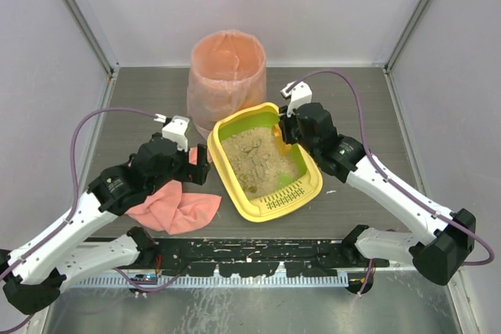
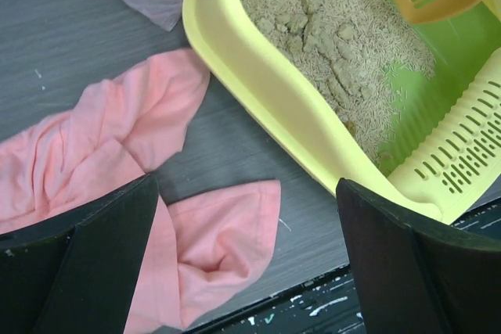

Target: Clean the litter box

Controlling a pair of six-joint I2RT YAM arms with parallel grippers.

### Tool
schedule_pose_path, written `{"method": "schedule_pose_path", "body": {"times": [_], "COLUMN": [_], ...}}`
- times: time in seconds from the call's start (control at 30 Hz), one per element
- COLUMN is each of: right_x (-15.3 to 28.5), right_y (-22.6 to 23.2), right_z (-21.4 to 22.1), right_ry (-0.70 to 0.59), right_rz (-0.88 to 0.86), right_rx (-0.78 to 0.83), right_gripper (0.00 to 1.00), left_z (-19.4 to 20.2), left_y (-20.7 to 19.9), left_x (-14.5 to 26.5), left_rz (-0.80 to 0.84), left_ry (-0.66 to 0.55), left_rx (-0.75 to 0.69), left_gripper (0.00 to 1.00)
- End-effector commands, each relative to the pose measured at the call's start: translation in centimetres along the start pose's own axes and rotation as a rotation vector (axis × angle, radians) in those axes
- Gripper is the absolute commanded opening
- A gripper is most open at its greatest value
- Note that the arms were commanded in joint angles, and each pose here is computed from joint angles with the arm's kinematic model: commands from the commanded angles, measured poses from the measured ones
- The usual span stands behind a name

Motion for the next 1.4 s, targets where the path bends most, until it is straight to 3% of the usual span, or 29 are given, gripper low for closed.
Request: {"method": "schedule_pose_path", "body": {"times": [0.0,0.27,0.43,0.93,1.37], "right_x": [-0.8,-1.5,-2.0,-6.2,-8.1], "right_y": [-0.4,-0.3,0.0,-0.5,0.5], "right_z": [-1.3,-1.8,-3.1,-2.7,-0.7], "right_ry": [-0.035,-0.113,-0.047,0.136,0.16], "right_rz": [-0.003,-0.021,-0.168,0.024,0.015], "right_rx": [0.04,-0.042,-0.035,0.181,0.187], "right_gripper": [0.01,0.01,0.01,0.01,0.01], "left_z": [0.6,1.6,1.2,-0.2,-1.3], "left_y": [0.9,0.9,0.4,0.7,-2.3], "left_x": [1.2,1.6,2.0,0.7,-4.2], "left_rz": [-0.046,-0.057,-0.053,0.0,0.007], "left_ry": [-0.037,0.021,0.112,-0.213,-0.156], "left_rx": [0.136,0.221,0.165,0.245,0.203], "left_gripper": [0.98,0.98,0.98,0.98,0.98]}}
Point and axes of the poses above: each gripper's point midway between its finger pads, its own x axis back along the fingers, its own y axis along the line the jaws close on, z = x × y, the point moved 10 cm from there along x, back along the fingers, and after that the axes turned 14 degrees about x, right-handed, at the moved point
